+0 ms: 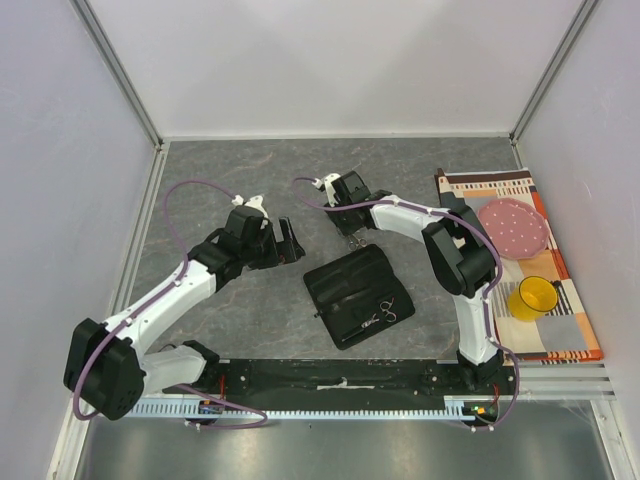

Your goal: Sort the hair-cutting tools

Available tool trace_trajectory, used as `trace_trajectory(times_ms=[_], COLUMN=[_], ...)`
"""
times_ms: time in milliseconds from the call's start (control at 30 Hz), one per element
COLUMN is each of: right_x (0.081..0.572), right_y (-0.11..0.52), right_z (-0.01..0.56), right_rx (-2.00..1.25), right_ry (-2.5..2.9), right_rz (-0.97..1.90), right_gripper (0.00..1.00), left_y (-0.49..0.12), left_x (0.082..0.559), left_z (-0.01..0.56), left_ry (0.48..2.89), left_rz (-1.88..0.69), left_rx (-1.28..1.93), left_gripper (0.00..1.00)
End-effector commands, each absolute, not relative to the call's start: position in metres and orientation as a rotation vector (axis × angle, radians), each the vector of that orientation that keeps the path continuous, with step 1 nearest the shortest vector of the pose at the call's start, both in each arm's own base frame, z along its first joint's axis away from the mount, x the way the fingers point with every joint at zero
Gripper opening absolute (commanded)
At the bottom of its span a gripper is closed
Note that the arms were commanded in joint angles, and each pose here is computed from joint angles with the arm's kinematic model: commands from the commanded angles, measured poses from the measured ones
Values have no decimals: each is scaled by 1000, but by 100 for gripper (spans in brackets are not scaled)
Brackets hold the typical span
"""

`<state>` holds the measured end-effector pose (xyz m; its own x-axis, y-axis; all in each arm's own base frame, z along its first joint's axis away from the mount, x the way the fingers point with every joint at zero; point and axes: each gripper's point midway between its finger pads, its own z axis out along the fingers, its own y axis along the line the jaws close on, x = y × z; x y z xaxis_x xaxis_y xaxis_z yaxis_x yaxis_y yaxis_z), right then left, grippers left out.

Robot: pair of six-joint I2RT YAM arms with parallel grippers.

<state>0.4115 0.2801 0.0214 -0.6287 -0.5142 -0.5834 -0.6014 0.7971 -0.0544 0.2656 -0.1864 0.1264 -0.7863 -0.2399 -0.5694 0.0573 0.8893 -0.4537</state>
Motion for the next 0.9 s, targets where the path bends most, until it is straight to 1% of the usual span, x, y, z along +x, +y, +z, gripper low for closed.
trace_trajectory(times_ms=[0, 133, 233, 267, 333, 367, 400, 533, 600, 700, 867], right_x=[401, 395, 391, 389, 385, 384, 384, 387, 393, 410, 438], right_y=[263, 257, 253, 251, 248, 247, 247, 248, 252, 261, 267], right_z=[-7, -15, -20, -22, -26, -27, -27, -26, -14, 15, 80], right_rx=[-866, -870, -861, -859, -860, -856, -856, -845, -826, -785, -706], right_ry=[2463, 2486, 2504, 2509, 2522, 2525, 2525, 2507, 2472, 2383, 2225], right_rz=[130, 125, 135, 135, 131, 132, 130, 131, 145, 155, 133], right_gripper=[37, 36, 24, 17, 9, 2, 0, 0, 0, 0, 0], left_y=[-189, -190, -190, -190, -191, -191, -192, -198, -203, -211, -219], left_x=[276, 277, 278, 277, 278, 277, 278, 279, 279, 280, 287], left_z=[135, 136, 136, 134, 133, 132, 131, 127, 122, 120, 111], left_ry=[2358, 2360, 2363, 2368, 2375, 2379, 2381, 2392, 2409, 2411, 2421], left_rz=[-616, -618, -618, -616, -617, -622, -621, -646, -670, -708, -721], left_rx=[-82, -81, -78, -74, -74, -71, -71, -56, -32, 5, 54], left_gripper=[100, 100, 100, 100, 100, 100, 100, 100, 100, 100, 100])
